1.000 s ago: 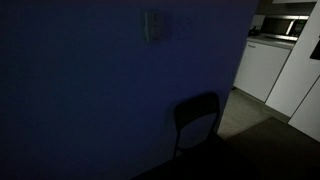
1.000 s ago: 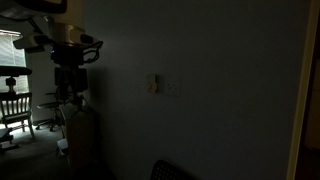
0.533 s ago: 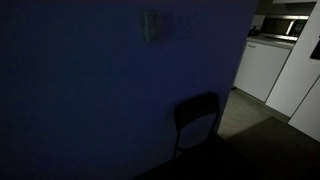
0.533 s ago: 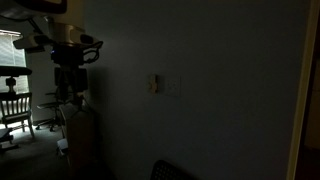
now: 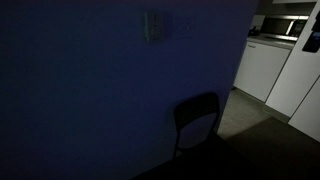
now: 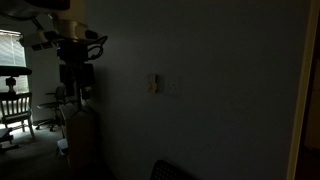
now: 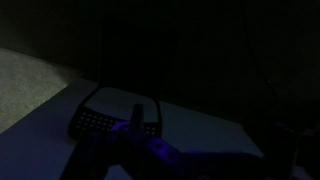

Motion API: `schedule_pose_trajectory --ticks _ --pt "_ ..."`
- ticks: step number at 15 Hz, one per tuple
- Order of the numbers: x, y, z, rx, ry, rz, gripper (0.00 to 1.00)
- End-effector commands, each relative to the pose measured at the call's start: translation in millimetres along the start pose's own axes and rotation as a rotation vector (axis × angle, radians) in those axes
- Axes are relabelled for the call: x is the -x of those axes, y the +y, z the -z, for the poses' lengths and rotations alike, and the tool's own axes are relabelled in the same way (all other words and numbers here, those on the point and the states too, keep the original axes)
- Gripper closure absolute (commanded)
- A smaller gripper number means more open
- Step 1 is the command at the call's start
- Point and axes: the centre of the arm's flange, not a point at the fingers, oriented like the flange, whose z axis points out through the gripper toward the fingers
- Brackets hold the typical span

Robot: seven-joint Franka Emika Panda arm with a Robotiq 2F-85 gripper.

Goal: Turn on the light

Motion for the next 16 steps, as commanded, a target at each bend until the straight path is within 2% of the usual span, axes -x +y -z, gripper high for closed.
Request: schedule_pose_trajectory --ticks 1,4,7,8,12,14,16 --pt "-47.3 -1.7 0.6 0.044 -0.022 0.1 0.0" --pt "-75.2 -7.0 -1.3 0.126 -0.063 0.222 0.0" --pt "-99.7 -6.9 0.8 0.147 -0.075 0.352 0.0" --pt "-75.6 -9.3 -9.7 0.135 -0.05 0.278 0.0" --pt "-92.4 -9.7 -8.1 0.133 -0.055 0.324 0.0" --pt "-101.5 0.1 -19.1 0.181 -0.022 0.342 0.0" --pt "-116.5 11.2 -29.8 0.24 0.048 0.402 0.0"
